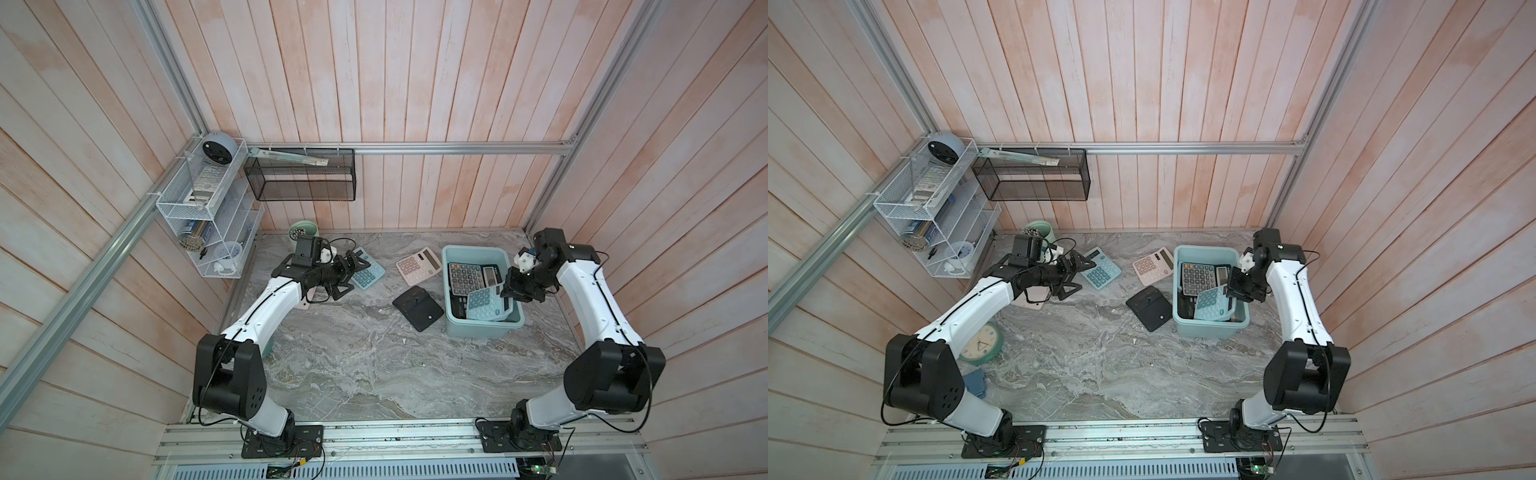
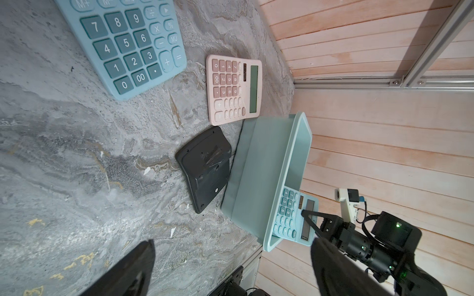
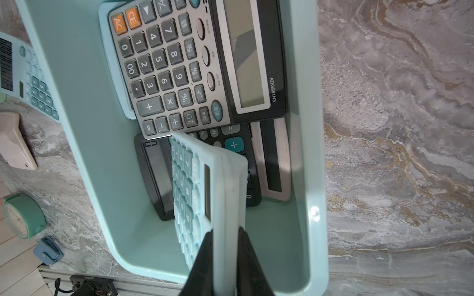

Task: Put the calculator in the storage box
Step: Place the calculator in the storage box.

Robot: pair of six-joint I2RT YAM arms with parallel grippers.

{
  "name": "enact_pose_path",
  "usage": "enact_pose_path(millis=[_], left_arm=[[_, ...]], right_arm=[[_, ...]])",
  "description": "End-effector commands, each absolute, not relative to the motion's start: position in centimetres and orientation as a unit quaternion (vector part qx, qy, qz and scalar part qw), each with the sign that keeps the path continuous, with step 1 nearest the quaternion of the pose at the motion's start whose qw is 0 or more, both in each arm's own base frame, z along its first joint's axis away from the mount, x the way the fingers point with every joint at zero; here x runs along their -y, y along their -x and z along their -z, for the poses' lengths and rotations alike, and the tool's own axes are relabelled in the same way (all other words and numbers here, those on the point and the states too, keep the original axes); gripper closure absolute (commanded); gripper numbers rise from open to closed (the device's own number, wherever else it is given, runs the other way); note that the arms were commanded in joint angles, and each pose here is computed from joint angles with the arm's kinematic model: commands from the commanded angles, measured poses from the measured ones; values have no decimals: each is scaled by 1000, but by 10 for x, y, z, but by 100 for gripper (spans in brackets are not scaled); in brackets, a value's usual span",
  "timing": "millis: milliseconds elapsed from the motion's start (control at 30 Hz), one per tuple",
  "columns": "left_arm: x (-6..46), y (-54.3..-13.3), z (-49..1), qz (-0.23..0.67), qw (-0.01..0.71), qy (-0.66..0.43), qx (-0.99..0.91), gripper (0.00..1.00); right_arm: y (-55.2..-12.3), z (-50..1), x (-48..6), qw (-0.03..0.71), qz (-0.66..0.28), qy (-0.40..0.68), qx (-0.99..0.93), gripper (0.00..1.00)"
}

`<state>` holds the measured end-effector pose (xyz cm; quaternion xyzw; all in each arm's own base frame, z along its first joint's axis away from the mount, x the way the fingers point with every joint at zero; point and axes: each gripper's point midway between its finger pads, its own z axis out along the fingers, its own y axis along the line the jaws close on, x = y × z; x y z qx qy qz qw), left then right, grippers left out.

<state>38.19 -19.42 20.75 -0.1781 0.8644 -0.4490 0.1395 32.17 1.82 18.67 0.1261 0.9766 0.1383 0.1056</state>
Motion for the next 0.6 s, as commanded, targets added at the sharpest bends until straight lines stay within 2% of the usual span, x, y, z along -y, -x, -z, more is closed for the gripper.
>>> enact_pose_path(millis=[0, 400, 567], left_arm=[[191, -385, -219, 442, 161, 167, -866, 0], [192, -388, -214, 441, 154, 167, -868, 0], [192, -389, -211, 440, 152, 169, -869, 0]], right_arm=[[-309, -184, -21, 66, -136, -104, -983, 100], [-305, -167, -43, 17, -158, -61, -985, 100], [-299, -157, -32, -20, -111, -61, -992, 97]])
